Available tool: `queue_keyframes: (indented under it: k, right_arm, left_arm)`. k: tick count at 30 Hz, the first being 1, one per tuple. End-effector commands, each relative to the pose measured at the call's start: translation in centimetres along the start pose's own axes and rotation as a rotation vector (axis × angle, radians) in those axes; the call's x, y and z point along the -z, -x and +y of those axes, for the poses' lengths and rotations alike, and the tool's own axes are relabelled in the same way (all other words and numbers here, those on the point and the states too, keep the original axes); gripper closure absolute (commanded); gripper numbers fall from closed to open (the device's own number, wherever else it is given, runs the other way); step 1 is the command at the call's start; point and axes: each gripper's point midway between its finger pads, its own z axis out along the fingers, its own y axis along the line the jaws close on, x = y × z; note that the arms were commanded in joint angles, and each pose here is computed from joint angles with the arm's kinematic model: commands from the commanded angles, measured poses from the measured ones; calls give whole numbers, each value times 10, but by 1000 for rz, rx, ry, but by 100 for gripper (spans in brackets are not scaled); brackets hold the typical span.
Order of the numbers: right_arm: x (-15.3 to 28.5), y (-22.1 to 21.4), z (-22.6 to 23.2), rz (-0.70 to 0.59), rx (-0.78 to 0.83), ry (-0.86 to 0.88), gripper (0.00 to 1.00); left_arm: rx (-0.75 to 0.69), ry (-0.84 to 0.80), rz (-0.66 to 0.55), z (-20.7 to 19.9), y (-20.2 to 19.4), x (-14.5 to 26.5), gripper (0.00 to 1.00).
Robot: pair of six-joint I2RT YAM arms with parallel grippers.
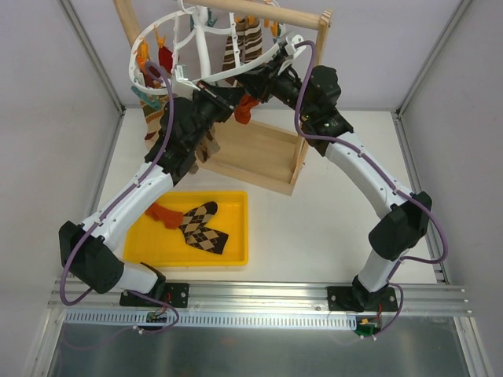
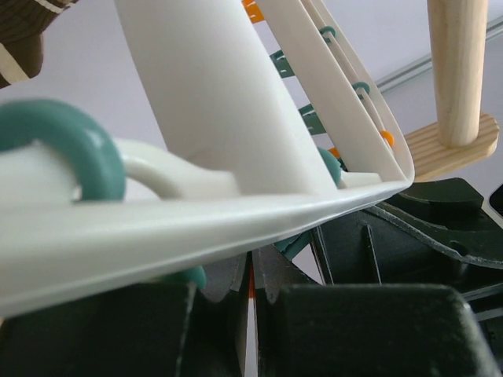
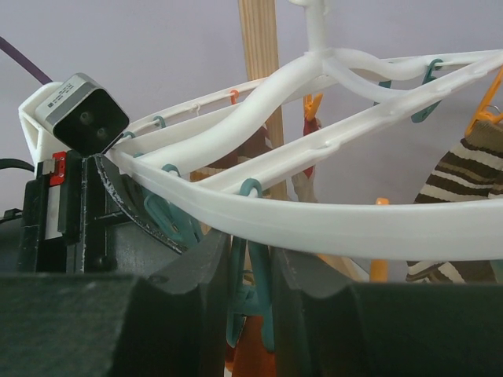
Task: Clip the socks to the hanger
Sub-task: Clamp the sock onto the hanger.
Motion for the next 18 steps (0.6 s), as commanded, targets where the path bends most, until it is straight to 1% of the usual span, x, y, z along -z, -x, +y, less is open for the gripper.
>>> queue_keyframes:
  k: [1,7,14,18]
  right_arm:
    - [1,-7,13,22,-37,69,99]
    - [2,-4,15,13,-30,91,99]
    - [3,-12,12,28,4,91,99]
    - [4,-9,15,23,7,103,99]
  left_arm:
    - [26,-116,-18,-25,15,4,100]
    - [45,-148,15,-28,11,1,100]
    - [51,-191,14,-38,14,4,100]
    - [56,-203,23,-42,14,2,100]
